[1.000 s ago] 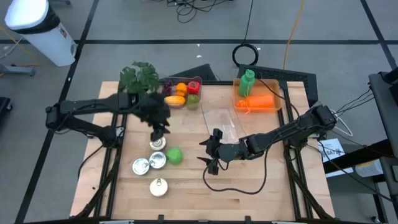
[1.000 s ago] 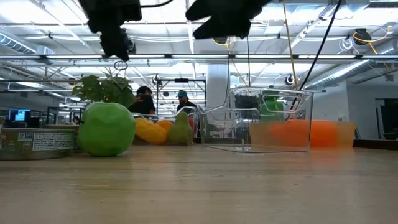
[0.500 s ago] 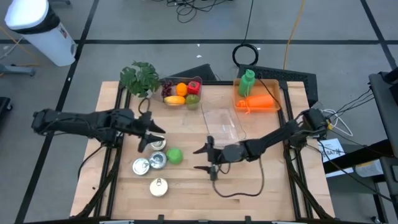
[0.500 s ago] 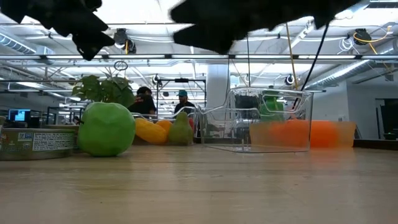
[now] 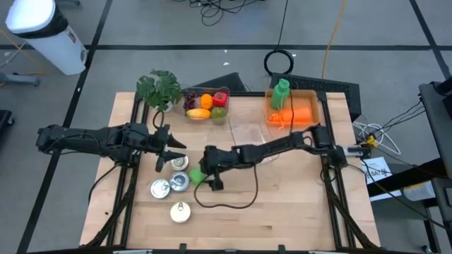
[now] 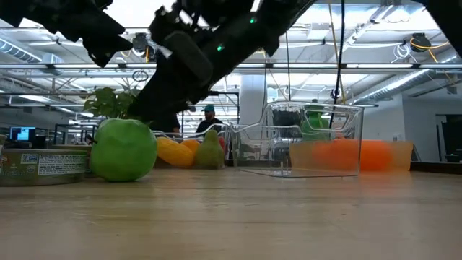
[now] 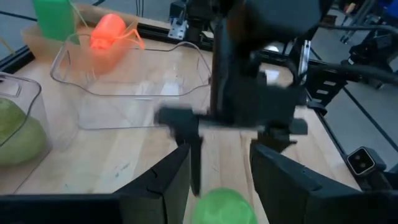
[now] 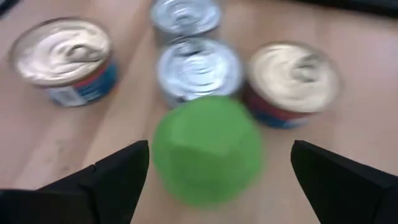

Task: Pick & Place Food Item
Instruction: Put the green apple into the top transparent bin

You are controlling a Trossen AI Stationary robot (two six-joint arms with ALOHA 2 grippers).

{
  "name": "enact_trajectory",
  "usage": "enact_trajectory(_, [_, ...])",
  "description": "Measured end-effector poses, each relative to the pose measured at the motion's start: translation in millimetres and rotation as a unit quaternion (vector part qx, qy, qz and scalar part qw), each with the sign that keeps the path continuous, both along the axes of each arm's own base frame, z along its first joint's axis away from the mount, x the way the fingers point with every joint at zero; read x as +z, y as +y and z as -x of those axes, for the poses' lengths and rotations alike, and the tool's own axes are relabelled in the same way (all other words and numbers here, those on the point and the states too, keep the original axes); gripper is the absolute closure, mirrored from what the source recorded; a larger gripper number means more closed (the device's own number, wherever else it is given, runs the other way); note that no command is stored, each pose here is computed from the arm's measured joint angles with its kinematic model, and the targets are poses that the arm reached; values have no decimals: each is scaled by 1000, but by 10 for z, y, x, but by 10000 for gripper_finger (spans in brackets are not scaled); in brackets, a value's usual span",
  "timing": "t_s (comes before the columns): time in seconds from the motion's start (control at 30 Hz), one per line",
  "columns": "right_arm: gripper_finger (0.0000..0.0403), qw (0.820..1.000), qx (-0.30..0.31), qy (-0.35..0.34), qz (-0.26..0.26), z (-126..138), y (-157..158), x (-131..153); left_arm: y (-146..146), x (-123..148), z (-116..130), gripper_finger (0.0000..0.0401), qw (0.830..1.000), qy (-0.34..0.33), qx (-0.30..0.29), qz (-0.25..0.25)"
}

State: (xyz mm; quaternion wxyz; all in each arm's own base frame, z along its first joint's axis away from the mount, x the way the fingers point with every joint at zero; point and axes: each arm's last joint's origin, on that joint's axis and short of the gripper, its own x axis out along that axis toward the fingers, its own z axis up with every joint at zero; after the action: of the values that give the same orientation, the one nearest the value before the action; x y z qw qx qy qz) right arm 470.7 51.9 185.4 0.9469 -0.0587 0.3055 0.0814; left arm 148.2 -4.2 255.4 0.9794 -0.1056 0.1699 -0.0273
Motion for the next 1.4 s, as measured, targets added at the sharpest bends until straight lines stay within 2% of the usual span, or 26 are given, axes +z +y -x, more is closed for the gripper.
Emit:
enact_trajectory(0.07, [28,1000,19,8,-12,-44,-2,-80,0,0,1,224,1000,0,0,0])
enact_trajectory(0.23, [27,999,33,9,4,-75,17,-198,0,-5,2,224,1000,3,0,0])
enact_trajectory(0.33, [27,999,33,-19,2,-137,31,-249,1,-5,1,224,1000,2,0,-2])
enact_trajectory(0.57, [39,999,29,-16,15,-184,29,-439,1,-4,1,224,1000,2,1,0])
enact_trajectory(0.83, [118,1000,7,-8,10,-167,76,-431,1,3,-1,224,1000,0,6,16])
enact_trajectory(0.97, [119,1000,-13,-15,-21,-172,72,-394,-1,3,-1,224,1000,0,5,16])
enact_trajectory(1.17, [119,999,-19,-27,-33,-161,77,-303,-11,3,-1,224,1000,0,3,21])
enact_trajectory(1.4, [120,999,-15,-37,-35,-103,112,-64,-158,-5,-60,224,999,-4,-46,15])
